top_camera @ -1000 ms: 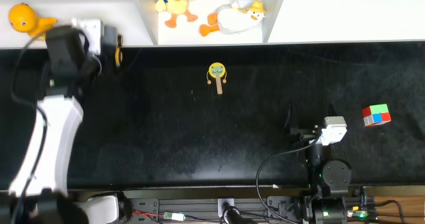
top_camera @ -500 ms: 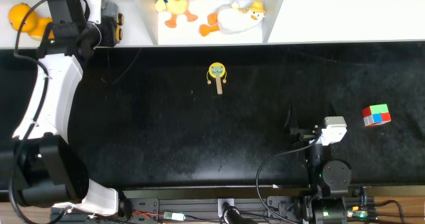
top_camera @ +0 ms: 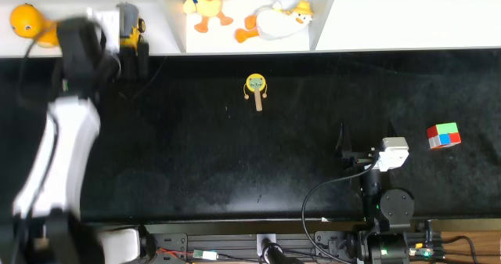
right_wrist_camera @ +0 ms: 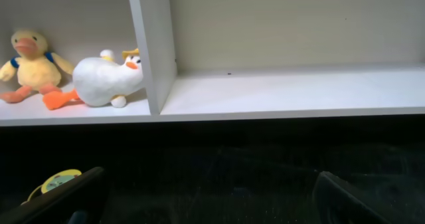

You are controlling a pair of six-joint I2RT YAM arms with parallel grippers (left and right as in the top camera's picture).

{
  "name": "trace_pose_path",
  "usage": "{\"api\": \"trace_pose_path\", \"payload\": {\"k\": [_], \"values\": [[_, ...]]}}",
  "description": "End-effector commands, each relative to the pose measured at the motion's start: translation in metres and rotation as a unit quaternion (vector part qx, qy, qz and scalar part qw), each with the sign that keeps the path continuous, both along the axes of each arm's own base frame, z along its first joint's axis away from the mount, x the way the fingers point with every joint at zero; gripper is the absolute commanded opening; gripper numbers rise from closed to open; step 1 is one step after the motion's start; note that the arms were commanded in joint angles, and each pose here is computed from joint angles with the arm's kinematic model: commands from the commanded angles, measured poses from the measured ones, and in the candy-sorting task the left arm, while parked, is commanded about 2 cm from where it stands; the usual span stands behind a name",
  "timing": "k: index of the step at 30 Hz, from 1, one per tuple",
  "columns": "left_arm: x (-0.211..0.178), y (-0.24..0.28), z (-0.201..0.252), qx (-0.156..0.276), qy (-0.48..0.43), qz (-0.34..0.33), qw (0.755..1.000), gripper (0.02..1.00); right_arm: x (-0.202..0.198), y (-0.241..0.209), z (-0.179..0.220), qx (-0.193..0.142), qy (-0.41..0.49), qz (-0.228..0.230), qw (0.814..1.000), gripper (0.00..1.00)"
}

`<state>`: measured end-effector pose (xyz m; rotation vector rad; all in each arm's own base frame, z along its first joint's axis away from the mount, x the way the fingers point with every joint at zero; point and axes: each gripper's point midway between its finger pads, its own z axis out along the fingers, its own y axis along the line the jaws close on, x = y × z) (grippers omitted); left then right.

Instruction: Store Toys

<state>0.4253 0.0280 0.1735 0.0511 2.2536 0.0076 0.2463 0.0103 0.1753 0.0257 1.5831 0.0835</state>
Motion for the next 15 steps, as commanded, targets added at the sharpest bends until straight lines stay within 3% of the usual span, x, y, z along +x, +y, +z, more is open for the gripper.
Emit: {"api": "trace_pose_path", "payload": {"k": [1, 4, 8, 15], "values": [[-0.062, 0.010, -0.016, 0.014, -0.017, 0.028, 0.999, 0.998, 0.000, 0.000, -0.003, -0.002, 0.000, 0.002, 1.000, 0.996], [-0.086, 0.006, -0.006, 0.020, -0.096, 0.028, 0.995, 0.998, 0.000, 0.001, -0.003, -0.002, 0.000, 0.002, 1.000, 0.993], [-0.106, -0.015, 0.025, 0.017, -0.241, -0.014, 0.970, 0.998, 0.000, 0.001, -0.003, -0.002, 0.000, 0.002, 1.000, 0.996], [-0.156, -0.036, 0.019, 0.020, -0.339, -0.049, 0.939, 0.998, 0.000, 0.000, -0.003, -0.002, 0.000, 0.002, 1.000, 0.996]]}}
